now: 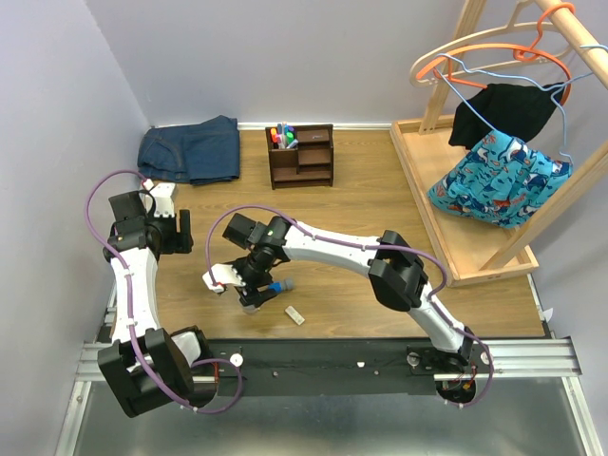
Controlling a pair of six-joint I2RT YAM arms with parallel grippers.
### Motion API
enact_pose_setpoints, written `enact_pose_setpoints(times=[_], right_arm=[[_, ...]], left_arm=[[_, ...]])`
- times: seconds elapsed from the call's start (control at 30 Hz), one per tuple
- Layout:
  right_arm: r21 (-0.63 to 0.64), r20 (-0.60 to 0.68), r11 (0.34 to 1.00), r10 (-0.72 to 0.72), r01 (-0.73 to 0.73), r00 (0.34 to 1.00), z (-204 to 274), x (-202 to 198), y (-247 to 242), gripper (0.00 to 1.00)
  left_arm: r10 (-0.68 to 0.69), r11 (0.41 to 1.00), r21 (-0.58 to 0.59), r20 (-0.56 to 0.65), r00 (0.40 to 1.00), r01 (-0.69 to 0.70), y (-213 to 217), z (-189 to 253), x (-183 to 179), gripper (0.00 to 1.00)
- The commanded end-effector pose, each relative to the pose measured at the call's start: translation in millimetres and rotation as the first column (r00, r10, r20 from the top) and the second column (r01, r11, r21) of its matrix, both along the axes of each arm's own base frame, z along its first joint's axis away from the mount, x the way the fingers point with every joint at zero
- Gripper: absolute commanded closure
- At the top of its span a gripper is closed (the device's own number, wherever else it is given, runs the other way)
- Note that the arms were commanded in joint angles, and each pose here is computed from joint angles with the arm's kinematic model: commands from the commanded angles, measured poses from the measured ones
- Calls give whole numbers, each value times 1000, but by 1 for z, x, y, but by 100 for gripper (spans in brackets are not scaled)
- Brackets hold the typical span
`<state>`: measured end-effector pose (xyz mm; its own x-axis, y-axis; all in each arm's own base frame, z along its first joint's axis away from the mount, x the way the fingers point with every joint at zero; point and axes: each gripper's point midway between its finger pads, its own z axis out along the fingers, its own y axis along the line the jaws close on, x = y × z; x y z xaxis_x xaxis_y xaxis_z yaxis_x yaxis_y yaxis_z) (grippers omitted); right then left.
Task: Sort the stationery into containers
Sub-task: Pick up the stationery from the center of the board.
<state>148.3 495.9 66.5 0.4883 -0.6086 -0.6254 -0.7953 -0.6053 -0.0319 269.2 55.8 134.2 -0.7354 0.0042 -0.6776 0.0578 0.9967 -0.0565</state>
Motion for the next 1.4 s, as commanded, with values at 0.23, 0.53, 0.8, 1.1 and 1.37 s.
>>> enact_pose_setpoints(times=[0.23,0.53,0.8,1.1,1.37], right_arm=[[11,-14,1000,4,-4,1000,-7,-6,10,26],[28,-3,998,-58,58,998,3,3,17,37],[133,72,973,-198,188,978,74,54,24,38],[199,96,869,-477,452,874,114,170,-22,38],[346,72,663,-724,664,686,164,285,-81,37]], left_arm=[[15,1000,16,-9,1000,-15,6,-4,-2,19],[15,1000,15,-8,1000,-15,7,-2,-2,19],[8,1000,5,8,1000,-8,7,1,5,19],[5,1000,-25,39,999,-4,5,12,18,19],[11,998,-57,35,999,-9,2,11,20,19]])
